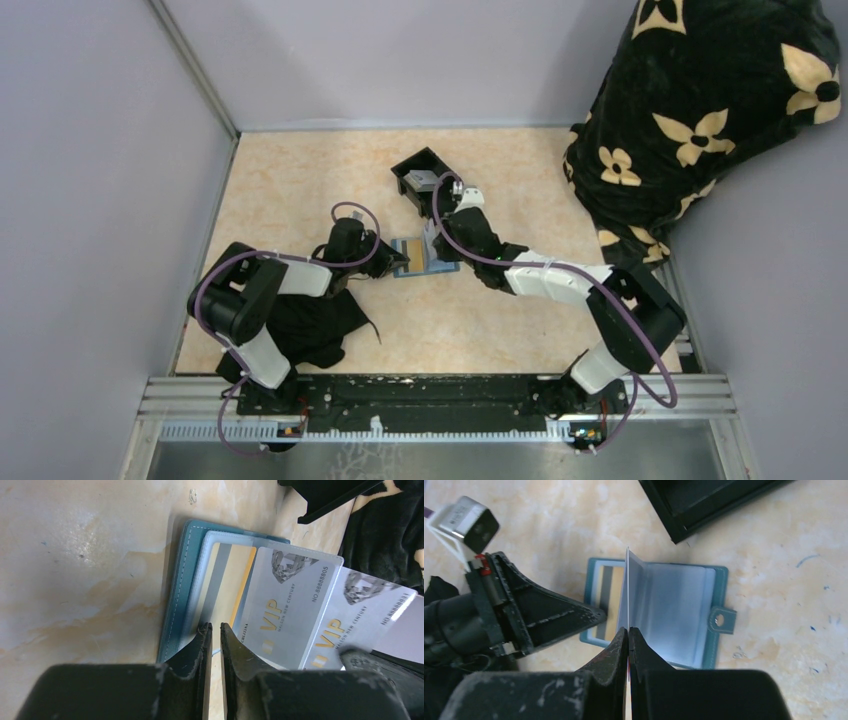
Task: Put the credit cards into the card holder
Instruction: Turn over the card slot in the card holder, then insert the credit card into the card holder.
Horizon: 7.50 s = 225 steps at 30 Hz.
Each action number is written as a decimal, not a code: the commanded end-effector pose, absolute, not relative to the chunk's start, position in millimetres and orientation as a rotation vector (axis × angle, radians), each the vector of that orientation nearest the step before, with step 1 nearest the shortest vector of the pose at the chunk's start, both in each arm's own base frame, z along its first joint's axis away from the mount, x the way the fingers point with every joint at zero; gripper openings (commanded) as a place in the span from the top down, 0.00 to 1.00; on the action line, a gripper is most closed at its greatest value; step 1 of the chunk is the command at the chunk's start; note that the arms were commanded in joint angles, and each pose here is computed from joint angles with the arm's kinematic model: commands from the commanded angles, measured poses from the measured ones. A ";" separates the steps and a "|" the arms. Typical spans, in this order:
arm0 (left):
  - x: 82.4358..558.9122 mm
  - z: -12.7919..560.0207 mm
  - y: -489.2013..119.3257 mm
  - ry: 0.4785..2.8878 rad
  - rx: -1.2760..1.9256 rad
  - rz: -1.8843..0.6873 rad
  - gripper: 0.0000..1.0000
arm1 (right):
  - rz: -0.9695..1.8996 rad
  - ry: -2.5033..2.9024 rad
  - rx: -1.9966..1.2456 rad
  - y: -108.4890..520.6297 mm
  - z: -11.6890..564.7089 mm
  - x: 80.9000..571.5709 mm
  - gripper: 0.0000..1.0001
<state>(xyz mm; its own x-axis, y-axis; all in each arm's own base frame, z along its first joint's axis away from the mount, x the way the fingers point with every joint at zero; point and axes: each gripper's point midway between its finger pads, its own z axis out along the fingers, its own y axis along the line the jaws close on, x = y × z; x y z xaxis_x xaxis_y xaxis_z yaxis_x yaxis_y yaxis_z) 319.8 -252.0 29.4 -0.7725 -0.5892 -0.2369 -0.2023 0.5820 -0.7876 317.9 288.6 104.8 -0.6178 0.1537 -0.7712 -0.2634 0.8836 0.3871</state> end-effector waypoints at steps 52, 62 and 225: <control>311.4 35.6 -226.8 2.379 -0.603 -0.863 0.80 | 0.719 2.124 -0.018 313.2 85.8 327.2 1.00; 314.2 35.2 -230.8 2.381 -0.608 -0.883 0.80 | 0.733 2.126 0.004 309.6 83.1 327.5 1.00; 311.5 16.2 -244.4 2.440 -0.592 -0.887 0.80 | 0.673 2.372 0.053 295.3 -8.9 308.0 1.00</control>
